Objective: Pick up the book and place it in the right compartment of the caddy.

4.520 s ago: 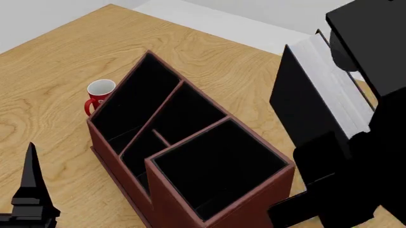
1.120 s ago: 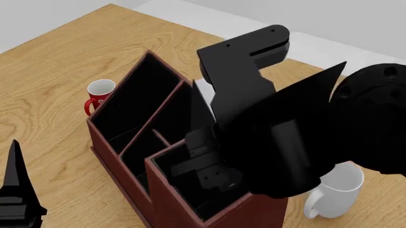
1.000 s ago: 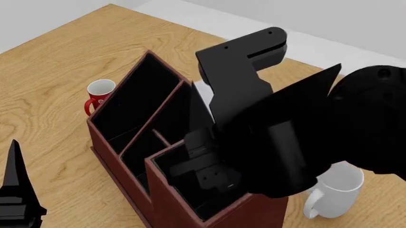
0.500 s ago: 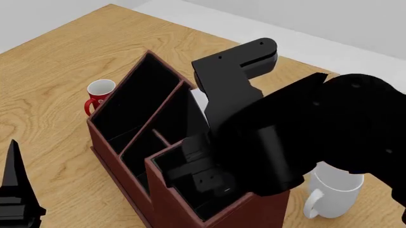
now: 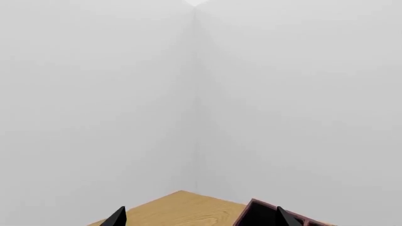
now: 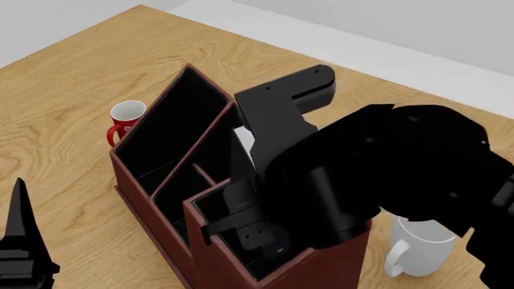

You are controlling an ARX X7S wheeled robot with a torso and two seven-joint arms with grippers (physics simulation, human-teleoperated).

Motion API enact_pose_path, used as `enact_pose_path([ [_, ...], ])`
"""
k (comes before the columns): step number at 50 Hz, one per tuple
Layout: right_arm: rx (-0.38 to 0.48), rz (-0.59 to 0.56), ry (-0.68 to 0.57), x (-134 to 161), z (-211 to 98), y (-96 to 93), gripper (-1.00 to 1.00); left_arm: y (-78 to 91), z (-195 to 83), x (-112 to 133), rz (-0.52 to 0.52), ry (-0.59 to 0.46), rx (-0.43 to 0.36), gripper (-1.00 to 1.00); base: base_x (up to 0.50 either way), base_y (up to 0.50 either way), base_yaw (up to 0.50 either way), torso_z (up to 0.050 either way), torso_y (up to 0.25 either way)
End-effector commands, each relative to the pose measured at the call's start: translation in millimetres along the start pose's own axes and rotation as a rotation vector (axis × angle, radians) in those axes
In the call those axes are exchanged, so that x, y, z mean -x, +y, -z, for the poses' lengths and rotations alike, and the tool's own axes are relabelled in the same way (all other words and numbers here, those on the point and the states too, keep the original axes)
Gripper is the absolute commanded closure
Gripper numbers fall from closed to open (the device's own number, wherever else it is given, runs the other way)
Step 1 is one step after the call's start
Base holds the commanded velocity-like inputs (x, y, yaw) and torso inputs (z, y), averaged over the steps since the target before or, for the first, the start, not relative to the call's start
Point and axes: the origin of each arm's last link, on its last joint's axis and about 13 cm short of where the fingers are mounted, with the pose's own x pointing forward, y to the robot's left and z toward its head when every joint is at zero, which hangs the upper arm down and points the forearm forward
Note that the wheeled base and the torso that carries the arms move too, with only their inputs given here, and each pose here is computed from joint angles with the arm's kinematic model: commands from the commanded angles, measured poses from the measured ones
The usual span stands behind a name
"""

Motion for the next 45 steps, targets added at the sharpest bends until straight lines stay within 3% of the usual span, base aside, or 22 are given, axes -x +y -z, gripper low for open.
enact_pose_path([
  [1, 0.023, 0.029, -0.021, -8.5, -3.3, -2.0, 1.0, -0.2, 0.2, 0.1, 0.002, 0.001, -0.001, -1.0, 0.0, 0.0, 0.0, 0.0, 0.0],
  [45, 0.021, 0.0, 0.012, -47.9, 10.0, 0.8, 1.0, -1.5, 1.7, -0.3, 0.008, 0.004, -0.007, -1.0, 0.0, 0.0, 0.0, 0.0, 0.001],
])
